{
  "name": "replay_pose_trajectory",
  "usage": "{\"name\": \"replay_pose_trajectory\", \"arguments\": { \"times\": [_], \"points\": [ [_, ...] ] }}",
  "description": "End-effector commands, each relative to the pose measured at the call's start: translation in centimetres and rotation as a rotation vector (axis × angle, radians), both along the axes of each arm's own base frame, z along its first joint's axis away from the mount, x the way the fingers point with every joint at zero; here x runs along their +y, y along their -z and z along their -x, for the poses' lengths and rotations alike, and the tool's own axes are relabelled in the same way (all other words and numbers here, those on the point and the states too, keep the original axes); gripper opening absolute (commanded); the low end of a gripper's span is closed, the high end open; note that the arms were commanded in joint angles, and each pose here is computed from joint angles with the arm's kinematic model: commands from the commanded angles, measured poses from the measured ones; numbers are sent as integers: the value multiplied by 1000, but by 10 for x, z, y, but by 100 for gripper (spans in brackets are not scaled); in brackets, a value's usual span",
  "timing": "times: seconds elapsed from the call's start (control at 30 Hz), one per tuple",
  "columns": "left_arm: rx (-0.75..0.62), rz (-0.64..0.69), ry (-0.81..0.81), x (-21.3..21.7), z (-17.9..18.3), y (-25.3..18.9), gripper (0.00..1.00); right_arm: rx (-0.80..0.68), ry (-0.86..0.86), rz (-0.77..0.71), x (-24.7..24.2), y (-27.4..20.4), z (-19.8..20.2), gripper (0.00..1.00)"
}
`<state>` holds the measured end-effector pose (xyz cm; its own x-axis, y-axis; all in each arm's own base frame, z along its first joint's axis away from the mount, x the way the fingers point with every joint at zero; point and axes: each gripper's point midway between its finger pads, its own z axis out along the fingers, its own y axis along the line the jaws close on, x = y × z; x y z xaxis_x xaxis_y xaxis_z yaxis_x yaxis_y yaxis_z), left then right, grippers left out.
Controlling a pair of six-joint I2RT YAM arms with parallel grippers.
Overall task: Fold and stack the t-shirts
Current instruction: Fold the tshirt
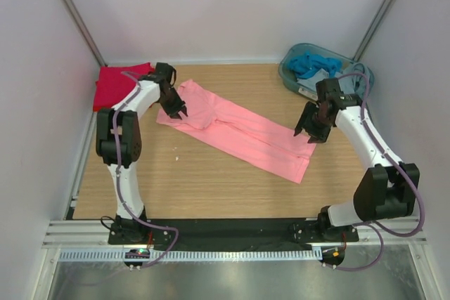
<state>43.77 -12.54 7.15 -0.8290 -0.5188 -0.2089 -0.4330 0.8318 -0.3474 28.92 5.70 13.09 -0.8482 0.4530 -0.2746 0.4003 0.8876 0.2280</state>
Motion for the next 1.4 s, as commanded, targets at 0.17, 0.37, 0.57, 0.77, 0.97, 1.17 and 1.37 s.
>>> {"name": "replay_pose_trajectory", "arguments": {
  "times": [0.17, 0.37, 0.57, 0.77, 0.97, 1.17, 1.37],
  "points": [
    [38, -185, -57, 19, -23, 51, 23, -90, -11, -155, 28, -45, 18, 59],
    [-27, -194, -11, 13, -73, 63, 23, -121, 41, -165, 26, -43, 19, 59],
    [-105, -147, 23, 0, -124, 56, 27, -94, 116, -145, 21, -38, 18, 59],
    [-204, -88, 8, -5, -118, -29, 41, -61, 93, -67, 9, -51, 21, 60],
    [-216, -48, 22, -23, -55, -78, 47, -60, 41, -132, 20, -57, 53, 60],
    [-109, 35, 110, -103, 54, -78, 43, -65, 38, -152, 20, -61, 81, 60],
    [-76, 162, 176, -220, 167, -72, 41, -124, 22, -141, 17, -88, 88, 59]
  ]
}}
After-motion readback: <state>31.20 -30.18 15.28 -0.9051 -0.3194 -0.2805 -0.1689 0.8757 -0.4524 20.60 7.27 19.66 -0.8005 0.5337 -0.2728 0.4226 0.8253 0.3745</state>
